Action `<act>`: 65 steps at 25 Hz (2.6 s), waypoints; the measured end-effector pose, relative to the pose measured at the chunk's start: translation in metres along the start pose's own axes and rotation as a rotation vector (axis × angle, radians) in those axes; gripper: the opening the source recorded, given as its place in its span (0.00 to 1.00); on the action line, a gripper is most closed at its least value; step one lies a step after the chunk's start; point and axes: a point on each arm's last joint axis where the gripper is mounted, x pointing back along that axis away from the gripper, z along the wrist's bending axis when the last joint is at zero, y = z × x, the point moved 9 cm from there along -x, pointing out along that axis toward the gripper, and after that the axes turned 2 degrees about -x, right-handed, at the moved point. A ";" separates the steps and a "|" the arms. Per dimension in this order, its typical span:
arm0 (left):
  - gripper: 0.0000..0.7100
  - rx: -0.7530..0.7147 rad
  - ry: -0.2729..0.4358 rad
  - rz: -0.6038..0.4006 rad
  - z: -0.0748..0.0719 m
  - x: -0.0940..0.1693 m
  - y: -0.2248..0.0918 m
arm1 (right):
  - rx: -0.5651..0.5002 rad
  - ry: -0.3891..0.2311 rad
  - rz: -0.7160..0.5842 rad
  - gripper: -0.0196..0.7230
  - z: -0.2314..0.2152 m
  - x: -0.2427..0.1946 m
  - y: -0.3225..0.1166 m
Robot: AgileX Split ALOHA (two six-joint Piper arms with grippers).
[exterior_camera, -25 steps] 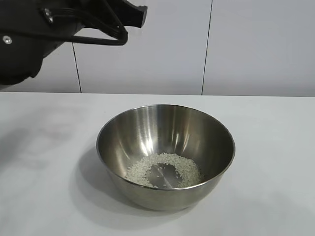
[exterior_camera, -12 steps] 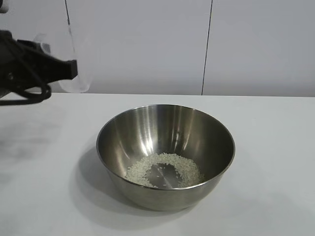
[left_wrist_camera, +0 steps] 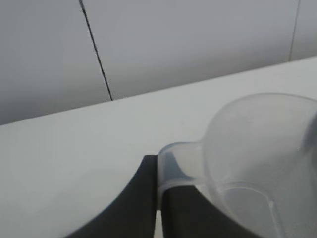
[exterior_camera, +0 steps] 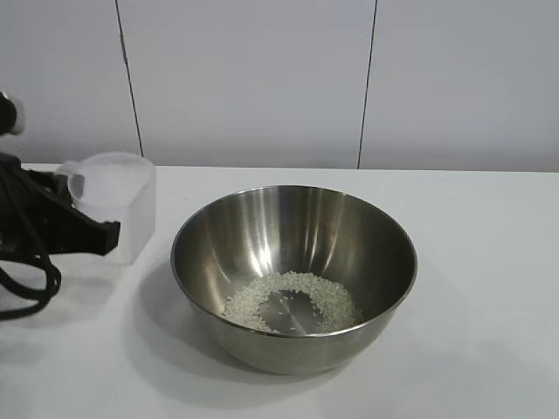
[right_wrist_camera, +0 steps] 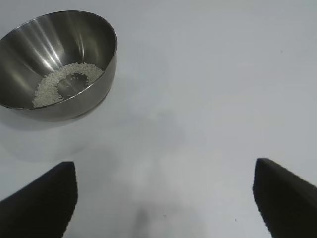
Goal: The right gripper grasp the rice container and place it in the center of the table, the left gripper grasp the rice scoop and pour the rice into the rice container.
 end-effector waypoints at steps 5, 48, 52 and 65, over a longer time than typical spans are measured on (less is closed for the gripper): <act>0.01 -0.020 -0.008 0.048 -0.004 -0.003 -0.017 | 0.000 0.000 0.000 0.92 0.000 0.000 0.000; 0.15 0.030 -0.101 0.188 0.009 -0.021 -0.078 | 0.000 0.000 -0.001 0.92 0.000 0.000 0.000; 0.41 0.028 -0.106 0.207 0.008 -0.015 -0.083 | 0.000 0.000 0.000 0.92 0.000 0.000 0.000; 0.97 0.058 -0.135 0.293 0.007 0.019 -0.102 | 0.000 0.000 0.000 0.92 0.000 0.000 0.000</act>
